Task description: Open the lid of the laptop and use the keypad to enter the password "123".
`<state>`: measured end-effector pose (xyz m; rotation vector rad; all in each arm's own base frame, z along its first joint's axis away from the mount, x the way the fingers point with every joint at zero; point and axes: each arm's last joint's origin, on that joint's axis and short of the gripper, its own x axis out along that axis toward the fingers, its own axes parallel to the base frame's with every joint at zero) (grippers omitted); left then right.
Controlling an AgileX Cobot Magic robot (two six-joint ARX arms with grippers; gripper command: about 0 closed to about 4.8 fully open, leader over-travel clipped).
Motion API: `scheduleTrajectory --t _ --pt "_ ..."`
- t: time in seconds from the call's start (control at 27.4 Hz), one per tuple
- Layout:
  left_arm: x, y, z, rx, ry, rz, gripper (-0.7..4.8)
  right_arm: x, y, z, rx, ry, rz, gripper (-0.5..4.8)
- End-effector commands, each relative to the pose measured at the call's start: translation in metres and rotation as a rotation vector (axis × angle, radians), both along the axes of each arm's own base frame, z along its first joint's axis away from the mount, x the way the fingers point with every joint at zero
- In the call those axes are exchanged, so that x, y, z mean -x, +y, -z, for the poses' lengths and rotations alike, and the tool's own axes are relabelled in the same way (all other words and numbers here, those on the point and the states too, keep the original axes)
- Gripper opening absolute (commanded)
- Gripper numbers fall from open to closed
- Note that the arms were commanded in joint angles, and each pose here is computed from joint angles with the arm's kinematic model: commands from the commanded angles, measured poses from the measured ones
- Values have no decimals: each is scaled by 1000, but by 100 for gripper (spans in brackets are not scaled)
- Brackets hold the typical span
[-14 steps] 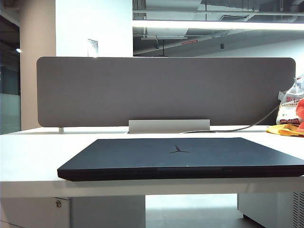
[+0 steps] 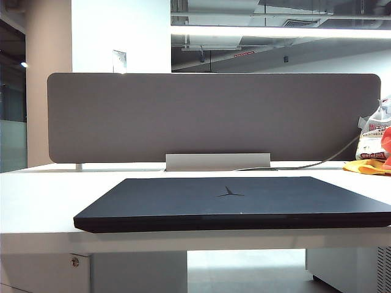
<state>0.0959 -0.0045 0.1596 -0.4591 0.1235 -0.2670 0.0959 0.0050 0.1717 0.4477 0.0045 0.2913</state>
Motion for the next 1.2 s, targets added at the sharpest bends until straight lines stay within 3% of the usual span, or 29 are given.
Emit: scheduleTrajectory --t 0.04,0.22,0.47,0.69,0.98,1.2 --pt "2 -2 -9 10 -46 80 -5 2 3 -3 -11 6 -81 -5" --pt "7 -3 -23 13 -19 85 -5 5 5 -9 -13 88 -62 -5" --pt "15 -4 -43 15 -7 104 -5 9 9 -21 -10 95 -65 -5" --pt "17 -5 -61 18 27 156 -5 4 13 -34 -2 201 -83 -5" --pt "5 -5 -83 -44 94 202 -5 -25 27 -66 20 345 -180 -5" --pt "-6 -12 -95 -109 156 290 -5 -57 51 -67 7 529 -314 14"
